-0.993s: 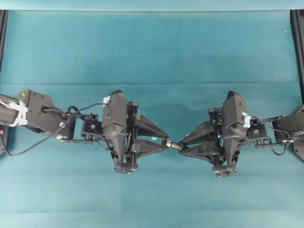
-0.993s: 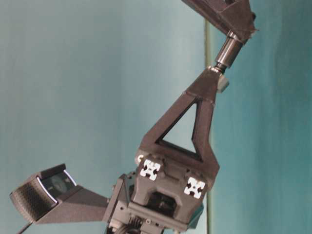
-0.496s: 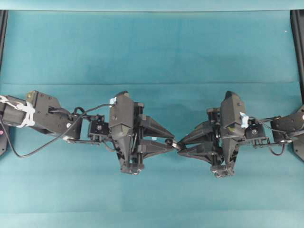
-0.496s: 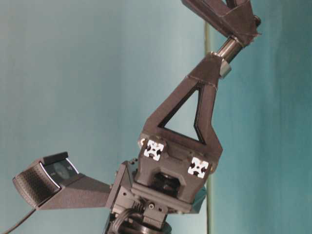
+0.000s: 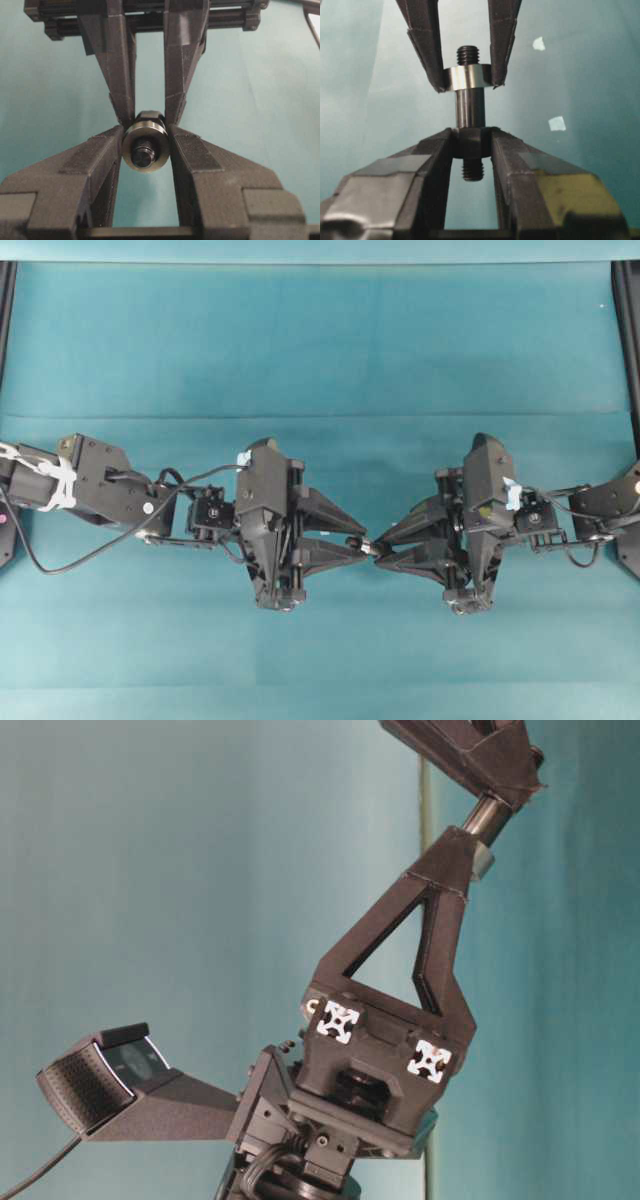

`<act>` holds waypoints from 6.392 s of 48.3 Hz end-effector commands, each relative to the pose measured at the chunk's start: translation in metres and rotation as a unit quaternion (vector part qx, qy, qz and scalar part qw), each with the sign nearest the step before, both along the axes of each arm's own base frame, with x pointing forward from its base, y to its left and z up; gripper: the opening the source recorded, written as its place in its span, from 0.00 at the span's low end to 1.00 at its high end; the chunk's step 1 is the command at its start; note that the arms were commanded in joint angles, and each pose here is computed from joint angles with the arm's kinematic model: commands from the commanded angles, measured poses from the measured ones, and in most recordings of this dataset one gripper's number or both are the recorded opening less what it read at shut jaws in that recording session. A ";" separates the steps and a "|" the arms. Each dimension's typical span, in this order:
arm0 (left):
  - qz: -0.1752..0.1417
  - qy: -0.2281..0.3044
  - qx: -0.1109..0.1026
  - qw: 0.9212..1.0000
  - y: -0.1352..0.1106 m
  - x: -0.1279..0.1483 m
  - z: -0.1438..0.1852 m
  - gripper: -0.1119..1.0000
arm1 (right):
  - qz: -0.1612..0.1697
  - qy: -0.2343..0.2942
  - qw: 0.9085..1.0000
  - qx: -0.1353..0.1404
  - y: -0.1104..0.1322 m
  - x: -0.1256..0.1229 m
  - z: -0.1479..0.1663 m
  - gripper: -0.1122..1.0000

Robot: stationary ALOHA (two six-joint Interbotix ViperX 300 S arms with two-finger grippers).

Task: Insert the washer onto the shaft with both hands.

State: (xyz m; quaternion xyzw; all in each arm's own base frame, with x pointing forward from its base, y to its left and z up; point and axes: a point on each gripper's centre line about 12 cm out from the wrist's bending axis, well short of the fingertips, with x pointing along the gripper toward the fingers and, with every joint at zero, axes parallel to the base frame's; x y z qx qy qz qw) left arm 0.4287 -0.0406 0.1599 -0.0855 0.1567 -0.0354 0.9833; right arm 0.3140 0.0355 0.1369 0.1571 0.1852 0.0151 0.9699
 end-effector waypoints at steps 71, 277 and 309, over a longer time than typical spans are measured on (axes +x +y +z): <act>-0.005 0.040 0.010 0.999 -0.004 0.008 0.007 0.94 | -0.009 -0.030 1.000 -0.006 -0.006 0.019 0.016 0.10; -0.019 0.083 0.054 0.995 0.009 -0.113 0.050 0.90 | 0.003 0.007 1.000 -0.009 0.000 0.014 0.008 0.10; -0.019 0.077 0.053 0.995 0.009 -0.114 0.054 0.90 | 0.003 0.006 1.000 -0.009 0.000 0.015 0.008 0.10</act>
